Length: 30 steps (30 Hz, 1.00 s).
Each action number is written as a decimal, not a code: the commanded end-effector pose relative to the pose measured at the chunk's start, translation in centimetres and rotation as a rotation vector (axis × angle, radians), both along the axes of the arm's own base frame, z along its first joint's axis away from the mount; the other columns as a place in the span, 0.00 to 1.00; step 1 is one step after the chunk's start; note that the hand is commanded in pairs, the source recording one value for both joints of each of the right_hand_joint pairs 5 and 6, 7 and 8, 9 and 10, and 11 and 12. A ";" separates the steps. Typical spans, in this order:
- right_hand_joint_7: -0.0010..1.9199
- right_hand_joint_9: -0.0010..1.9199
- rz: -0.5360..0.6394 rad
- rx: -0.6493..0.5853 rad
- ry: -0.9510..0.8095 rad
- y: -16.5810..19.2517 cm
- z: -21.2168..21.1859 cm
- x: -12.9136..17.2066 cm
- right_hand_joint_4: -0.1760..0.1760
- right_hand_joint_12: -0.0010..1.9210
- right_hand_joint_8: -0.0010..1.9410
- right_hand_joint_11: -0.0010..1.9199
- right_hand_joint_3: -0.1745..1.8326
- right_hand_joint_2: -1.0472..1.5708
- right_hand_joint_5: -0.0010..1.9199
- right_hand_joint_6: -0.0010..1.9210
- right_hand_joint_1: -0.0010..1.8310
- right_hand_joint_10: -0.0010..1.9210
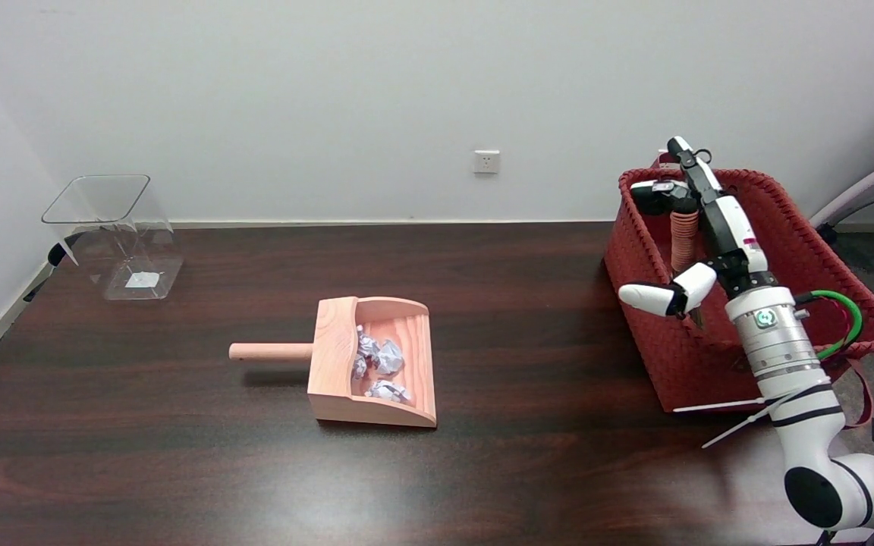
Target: Pick up the broom in the brown storage basket.
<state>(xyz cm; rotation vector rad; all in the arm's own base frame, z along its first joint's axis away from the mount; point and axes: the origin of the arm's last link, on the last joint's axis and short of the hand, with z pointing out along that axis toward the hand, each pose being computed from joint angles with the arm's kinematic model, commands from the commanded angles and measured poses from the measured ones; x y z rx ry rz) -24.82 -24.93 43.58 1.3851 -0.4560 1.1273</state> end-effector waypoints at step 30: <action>0.67 0.75 0.040 0.018 -0.043 -0.4 -0.6 0.0 0.50 0.70 0.66 0.70 0.63 0.50 0.40 0.40 0.61 0.75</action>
